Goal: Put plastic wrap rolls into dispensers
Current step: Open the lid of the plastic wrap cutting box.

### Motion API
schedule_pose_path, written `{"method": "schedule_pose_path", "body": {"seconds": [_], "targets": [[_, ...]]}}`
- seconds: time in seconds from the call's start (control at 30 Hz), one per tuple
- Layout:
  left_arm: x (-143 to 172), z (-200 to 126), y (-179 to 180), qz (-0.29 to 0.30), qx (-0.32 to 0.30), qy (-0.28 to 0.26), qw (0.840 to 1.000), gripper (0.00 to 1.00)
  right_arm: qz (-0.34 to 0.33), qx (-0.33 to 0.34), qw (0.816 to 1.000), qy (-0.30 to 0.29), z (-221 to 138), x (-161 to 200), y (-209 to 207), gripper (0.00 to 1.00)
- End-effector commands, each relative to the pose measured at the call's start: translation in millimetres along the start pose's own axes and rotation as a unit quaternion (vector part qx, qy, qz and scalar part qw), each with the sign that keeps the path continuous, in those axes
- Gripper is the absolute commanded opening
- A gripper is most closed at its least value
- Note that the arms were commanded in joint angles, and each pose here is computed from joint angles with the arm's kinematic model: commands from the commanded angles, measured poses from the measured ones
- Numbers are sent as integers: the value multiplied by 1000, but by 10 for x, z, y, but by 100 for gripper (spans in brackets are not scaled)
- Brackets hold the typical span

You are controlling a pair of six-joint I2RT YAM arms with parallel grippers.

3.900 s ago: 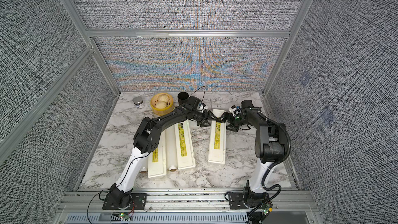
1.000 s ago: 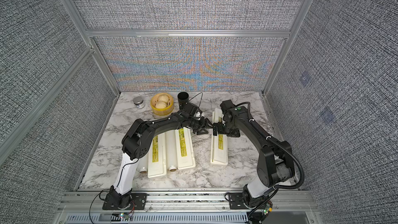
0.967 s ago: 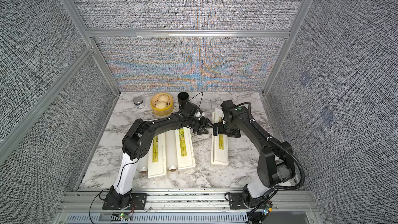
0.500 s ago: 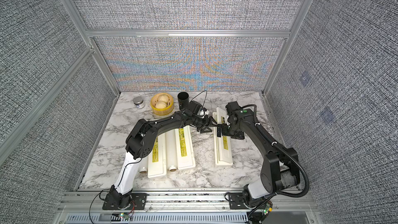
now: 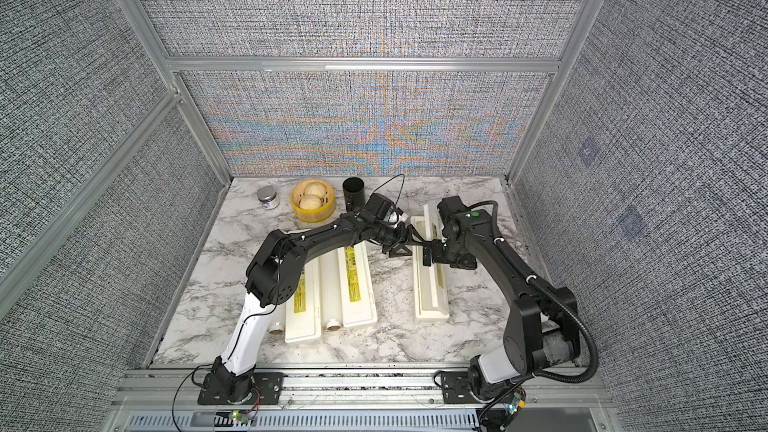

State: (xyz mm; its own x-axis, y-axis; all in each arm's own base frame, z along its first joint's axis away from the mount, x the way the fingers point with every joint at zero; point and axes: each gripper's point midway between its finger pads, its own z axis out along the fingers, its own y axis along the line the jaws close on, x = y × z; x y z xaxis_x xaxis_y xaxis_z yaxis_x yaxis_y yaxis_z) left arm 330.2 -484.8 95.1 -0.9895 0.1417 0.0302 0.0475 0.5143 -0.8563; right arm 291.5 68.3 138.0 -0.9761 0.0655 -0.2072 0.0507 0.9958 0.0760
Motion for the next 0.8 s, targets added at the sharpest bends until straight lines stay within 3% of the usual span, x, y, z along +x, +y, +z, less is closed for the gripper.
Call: {"method": "schedule_pose_path", "body": {"seconds": [0.0,0.2,0.53,0.77], "targets": [[18,-41,-16,8,6,0,1000,72,11,7,1000,0,-136,61,-187,99],[-2,-146,-79,13,15,-12,1000,72,34,6,999,-5,-232,124,-379,99],[-57,-568,-240,47,-15,-52,997,72,35,-94,994,-34,-278,29,-5,98],[2,-1064,-140,56,-55,-85,993,72,5,-92,995,-36,-163,41,279,97]]}}
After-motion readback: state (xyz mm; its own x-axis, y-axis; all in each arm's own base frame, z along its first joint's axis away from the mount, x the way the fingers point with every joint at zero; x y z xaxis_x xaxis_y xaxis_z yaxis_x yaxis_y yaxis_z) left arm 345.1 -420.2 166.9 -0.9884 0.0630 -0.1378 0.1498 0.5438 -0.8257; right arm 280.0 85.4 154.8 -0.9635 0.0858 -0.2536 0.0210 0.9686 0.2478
